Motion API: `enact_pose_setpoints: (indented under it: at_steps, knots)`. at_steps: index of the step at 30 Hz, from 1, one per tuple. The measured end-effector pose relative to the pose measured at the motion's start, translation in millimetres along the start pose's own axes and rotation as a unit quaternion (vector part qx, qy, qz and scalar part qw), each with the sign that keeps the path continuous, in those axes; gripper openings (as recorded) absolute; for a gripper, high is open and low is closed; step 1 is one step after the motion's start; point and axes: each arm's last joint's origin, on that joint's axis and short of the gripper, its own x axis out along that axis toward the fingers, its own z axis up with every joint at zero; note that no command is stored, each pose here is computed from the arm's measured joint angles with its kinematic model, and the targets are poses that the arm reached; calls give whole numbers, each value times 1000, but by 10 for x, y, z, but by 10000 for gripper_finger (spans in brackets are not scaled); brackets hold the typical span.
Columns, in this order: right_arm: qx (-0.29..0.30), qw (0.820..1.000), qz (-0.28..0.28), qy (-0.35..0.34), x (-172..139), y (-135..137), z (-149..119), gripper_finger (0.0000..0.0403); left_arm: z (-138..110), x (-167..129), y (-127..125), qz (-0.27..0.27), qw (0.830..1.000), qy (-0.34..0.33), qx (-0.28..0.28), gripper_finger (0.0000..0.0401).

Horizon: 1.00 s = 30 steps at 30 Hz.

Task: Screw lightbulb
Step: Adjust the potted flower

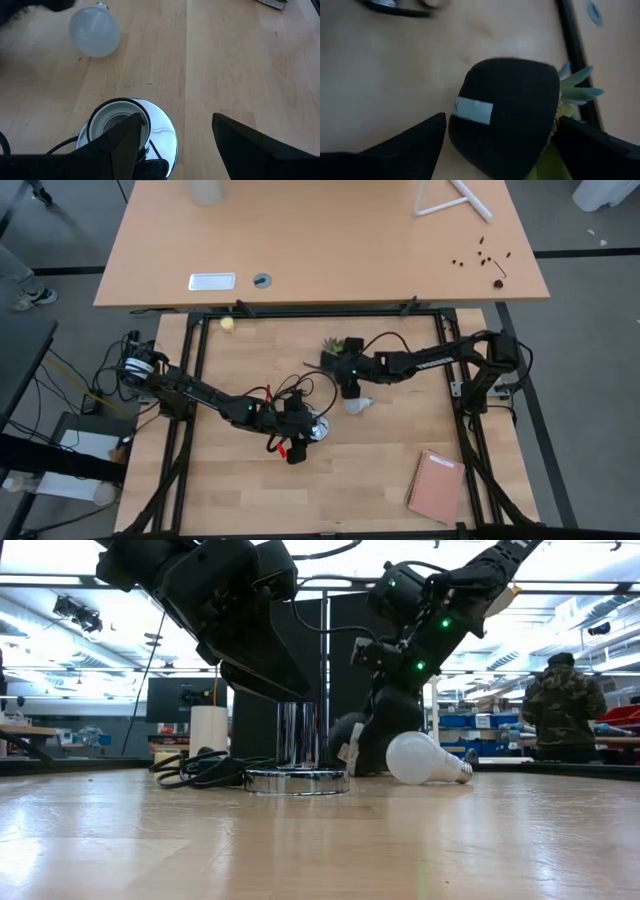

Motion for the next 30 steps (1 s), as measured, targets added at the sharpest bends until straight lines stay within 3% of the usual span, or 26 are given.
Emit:
enact_pose_setpoints:
  at_steps: [10, 15, 26, 30]
  knots:
    - [-101, 994, 33, -34, -167, 397, 133, 314, -2, -2, -3, 0, 1000, 1, -2, 249]
    - [-94, 995, 3, -39, -208, 424, 168, 301, 0, -2, -5, -1, 1000, 0, -3, 249]
    - [-107, 986, 76, -99, -291, 561, 260, 293, 2, -1, -6, -1, 1000, 0, -11, 249]
    - [-115, 977, 127, -129, -335, 648, 294, 292, 2, -2, -6, -1, 1000, 0, -11, 249]
